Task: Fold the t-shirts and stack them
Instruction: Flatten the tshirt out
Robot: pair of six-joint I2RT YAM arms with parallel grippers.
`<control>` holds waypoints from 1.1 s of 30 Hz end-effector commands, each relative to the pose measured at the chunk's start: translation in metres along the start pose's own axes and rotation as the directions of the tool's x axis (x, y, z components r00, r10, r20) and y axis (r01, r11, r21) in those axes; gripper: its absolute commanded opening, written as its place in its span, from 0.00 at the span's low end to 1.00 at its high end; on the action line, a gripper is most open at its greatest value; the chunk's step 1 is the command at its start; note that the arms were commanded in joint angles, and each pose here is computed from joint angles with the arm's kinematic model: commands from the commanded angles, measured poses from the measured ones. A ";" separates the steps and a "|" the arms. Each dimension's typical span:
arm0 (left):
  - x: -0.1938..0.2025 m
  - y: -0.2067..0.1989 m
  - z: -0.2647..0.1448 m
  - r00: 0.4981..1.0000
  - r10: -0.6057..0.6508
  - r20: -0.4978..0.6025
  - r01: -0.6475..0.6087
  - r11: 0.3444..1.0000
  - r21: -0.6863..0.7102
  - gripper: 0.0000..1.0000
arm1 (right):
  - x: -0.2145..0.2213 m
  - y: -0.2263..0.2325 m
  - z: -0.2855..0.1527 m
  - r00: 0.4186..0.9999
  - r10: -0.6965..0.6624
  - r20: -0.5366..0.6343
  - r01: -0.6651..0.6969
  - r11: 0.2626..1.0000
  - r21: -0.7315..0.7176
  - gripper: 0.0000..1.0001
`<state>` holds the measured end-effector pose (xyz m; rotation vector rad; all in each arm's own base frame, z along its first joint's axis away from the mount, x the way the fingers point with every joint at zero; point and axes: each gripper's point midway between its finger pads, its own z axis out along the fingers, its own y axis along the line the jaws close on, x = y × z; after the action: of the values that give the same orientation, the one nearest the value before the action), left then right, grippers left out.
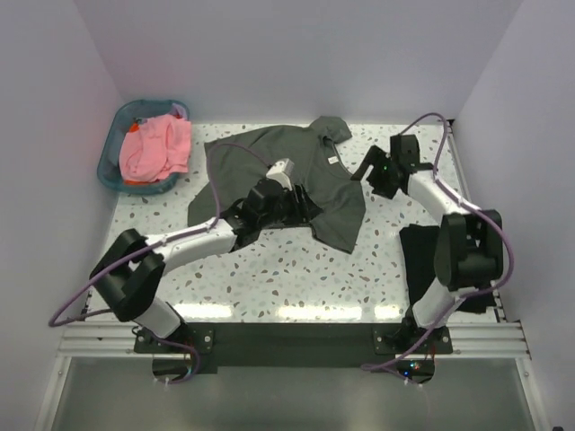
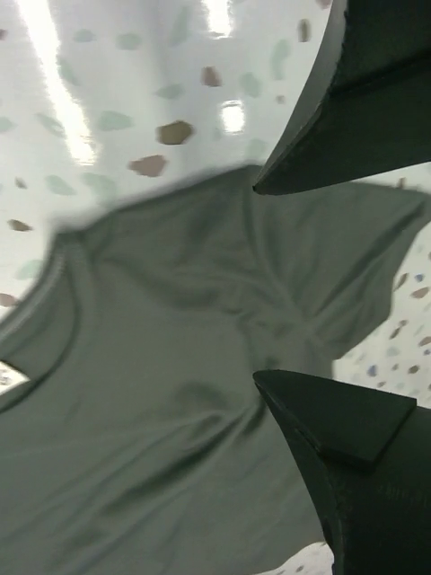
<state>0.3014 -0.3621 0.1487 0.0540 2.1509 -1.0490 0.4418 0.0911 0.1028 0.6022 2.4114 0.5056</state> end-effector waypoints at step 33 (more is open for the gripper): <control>-0.047 0.329 -0.176 0.839 -0.170 0.516 0.541 0.347 -0.766 0.46 | 0.066 -0.037 0.013 0.997 -0.049 0.051 0.042 0.990 0.132 0.53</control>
<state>0.3202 -0.0164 0.0193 -1.0593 2.2346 0.0635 0.3765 0.0975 0.0360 0.6083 2.4719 0.3069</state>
